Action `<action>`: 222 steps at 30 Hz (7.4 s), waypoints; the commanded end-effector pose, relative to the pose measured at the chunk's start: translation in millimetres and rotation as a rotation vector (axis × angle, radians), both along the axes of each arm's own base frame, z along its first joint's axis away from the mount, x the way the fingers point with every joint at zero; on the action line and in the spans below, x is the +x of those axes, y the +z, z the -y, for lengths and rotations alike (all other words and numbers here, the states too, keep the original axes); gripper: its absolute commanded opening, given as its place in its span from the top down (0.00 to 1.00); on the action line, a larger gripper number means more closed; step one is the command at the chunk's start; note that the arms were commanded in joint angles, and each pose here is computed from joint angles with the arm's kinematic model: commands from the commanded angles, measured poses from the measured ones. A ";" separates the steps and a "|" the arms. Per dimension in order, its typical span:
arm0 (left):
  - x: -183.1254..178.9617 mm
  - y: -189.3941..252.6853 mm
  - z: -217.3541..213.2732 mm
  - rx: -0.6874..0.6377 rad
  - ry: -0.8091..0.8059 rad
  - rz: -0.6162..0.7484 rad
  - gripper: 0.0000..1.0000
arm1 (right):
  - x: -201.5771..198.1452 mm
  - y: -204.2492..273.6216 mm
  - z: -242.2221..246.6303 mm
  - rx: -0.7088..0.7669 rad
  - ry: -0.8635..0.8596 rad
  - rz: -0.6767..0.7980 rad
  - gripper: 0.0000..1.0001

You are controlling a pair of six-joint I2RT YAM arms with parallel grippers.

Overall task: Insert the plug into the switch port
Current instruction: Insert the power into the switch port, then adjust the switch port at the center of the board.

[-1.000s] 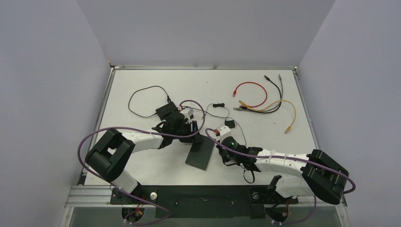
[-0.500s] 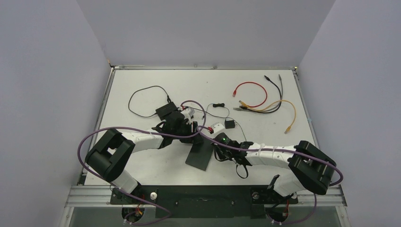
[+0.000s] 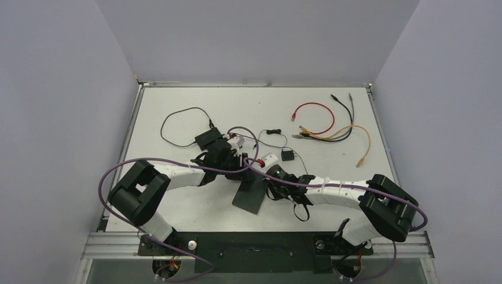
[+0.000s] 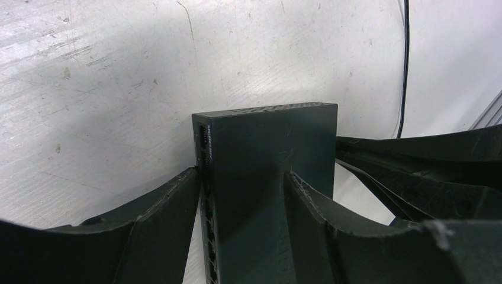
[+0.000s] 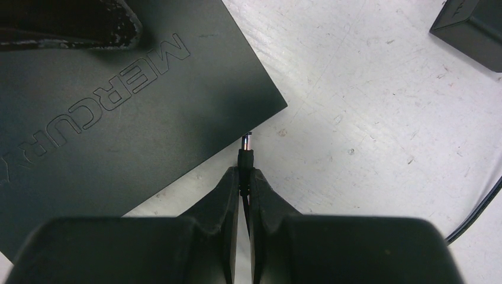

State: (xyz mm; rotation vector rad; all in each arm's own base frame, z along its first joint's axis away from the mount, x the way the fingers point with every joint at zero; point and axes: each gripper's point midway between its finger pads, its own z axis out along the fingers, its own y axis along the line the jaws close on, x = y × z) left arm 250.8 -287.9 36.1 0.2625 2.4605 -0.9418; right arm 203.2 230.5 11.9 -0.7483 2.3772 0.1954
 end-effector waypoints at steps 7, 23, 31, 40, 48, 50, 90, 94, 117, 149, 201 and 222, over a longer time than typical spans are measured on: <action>1.8 3.1 4.8 -0.025 -0.025 0.010 0.49 | -1.6 14.3 -10.1 0.050 0.014 0.029 1.00; 1.3 1.3 6.0 -0.026 -0.032 0.002 0.49 | 0.9 13.3 -12.8 0.060 0.019 0.058 1.00; 0.7 -0.2 5.3 -0.024 -0.031 -0.003 0.49 | 0.1 6.0 -15.1 0.067 0.012 0.047 1.00; 0.3 -1.0 5.9 -0.025 -0.035 -0.006 0.49 | 0.0 10.1 -18.3 0.072 0.042 0.071 1.00; -4.8 -0.9 6.9 -0.019 -0.076 -0.008 0.50 | -3.3 18.8 -28.4 0.075 0.178 0.123 1.00; -7.0 -2.3 6.3 -0.015 -0.084 -0.013 0.50 | -5.9 22.1 -33.2 0.081 0.229 0.130 1.00; -83.4 -22.5 3.9 0.054 -0.247 -0.040 0.53 | 3.5 64.8 -79.7 0.160 0.527 0.344 1.00; -86.4 -24.4 4.3 0.051 -0.254 -0.041 0.53 | 2.4 70.5 -87.3 0.181 0.576 0.372 1.00; -102.3 -22.6 16.3 0.016 -0.317 -0.046 0.53 | 37.5 127.3 -131.1 0.322 0.599 0.540 1.00; 2.4 -2.7 -32.6 0.075 0.126 -0.029 0.43 | 58.3 49.2 -56.2 0.060 0.396 0.193 0.82; -116.6 10.4 -3.2 -0.015 -0.041 -0.067 0.43 | 14.3 17.5 -7.3 0.366 -0.230 -0.042 1.00; -106.1 39.1 68.1 -0.189 -0.120 -0.005 0.43 | 51.1 19.2 -82.3 0.286 0.057 -0.134 1.00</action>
